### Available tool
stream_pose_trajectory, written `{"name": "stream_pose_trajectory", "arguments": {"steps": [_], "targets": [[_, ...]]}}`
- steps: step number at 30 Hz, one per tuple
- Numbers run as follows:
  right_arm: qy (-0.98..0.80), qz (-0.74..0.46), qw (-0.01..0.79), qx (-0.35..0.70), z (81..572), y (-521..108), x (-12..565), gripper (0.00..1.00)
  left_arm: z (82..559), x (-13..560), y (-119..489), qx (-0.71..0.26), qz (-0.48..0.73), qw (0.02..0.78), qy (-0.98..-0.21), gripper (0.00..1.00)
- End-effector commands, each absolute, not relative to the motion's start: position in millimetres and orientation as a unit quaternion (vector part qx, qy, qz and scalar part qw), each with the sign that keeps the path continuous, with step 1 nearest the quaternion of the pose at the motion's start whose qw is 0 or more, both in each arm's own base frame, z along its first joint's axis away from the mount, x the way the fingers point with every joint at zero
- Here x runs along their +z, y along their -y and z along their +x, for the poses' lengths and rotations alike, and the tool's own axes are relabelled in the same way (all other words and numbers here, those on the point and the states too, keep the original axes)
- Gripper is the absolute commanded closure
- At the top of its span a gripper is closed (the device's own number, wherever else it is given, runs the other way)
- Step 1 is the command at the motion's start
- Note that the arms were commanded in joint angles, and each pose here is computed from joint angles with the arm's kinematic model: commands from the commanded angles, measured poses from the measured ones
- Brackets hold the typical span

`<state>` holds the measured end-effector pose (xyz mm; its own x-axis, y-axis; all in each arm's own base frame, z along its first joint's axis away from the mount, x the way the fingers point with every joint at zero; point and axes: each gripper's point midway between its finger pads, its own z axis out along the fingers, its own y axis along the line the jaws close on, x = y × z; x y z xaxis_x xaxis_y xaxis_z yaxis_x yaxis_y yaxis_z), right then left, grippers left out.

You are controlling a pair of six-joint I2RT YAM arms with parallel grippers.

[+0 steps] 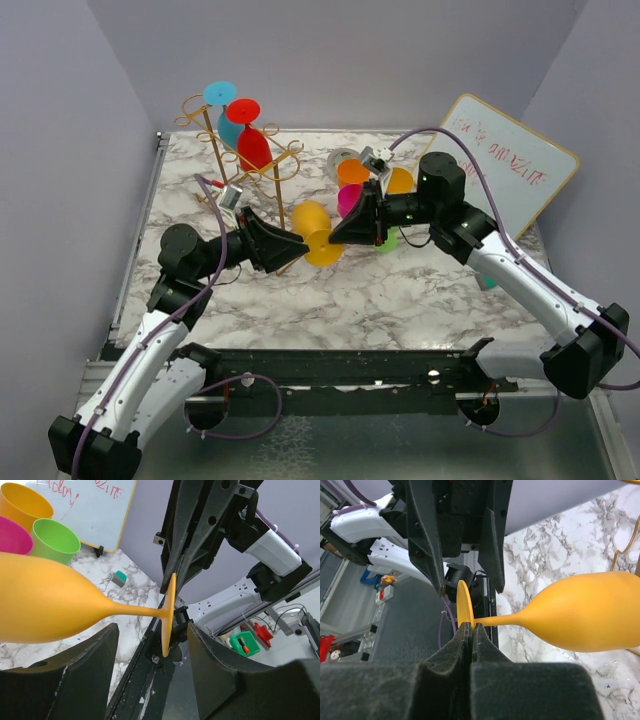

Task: Take the wine glass off the wine glass rack
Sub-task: Place the wine glass at the center of the board.

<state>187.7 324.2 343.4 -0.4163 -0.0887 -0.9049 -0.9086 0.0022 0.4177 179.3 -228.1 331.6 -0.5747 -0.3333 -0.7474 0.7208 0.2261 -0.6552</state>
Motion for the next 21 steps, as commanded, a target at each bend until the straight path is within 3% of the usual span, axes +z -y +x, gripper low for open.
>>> {"name": "stream_pose_trajectory", "arguments": {"steps": [1, 11, 21], "targets": [[-0.626, -0.402, 0.356, 0.565, 194, -329, 342, 0.99, 164, 349, 228, -0.615, 0.183, 0.443, -0.626, 0.42], [-0.629, -0.397, 0.353, 0.568, 195, -332, 342, 0.99, 171, 332, 234, -0.617, 0.166, 0.416, -0.647, 0.61], [-0.636, -0.393, 0.352, 0.563, 197, -334, 338, 0.99, 164, 325, 245, -0.619, 0.191, 0.393, -0.652, 0.63]]}}
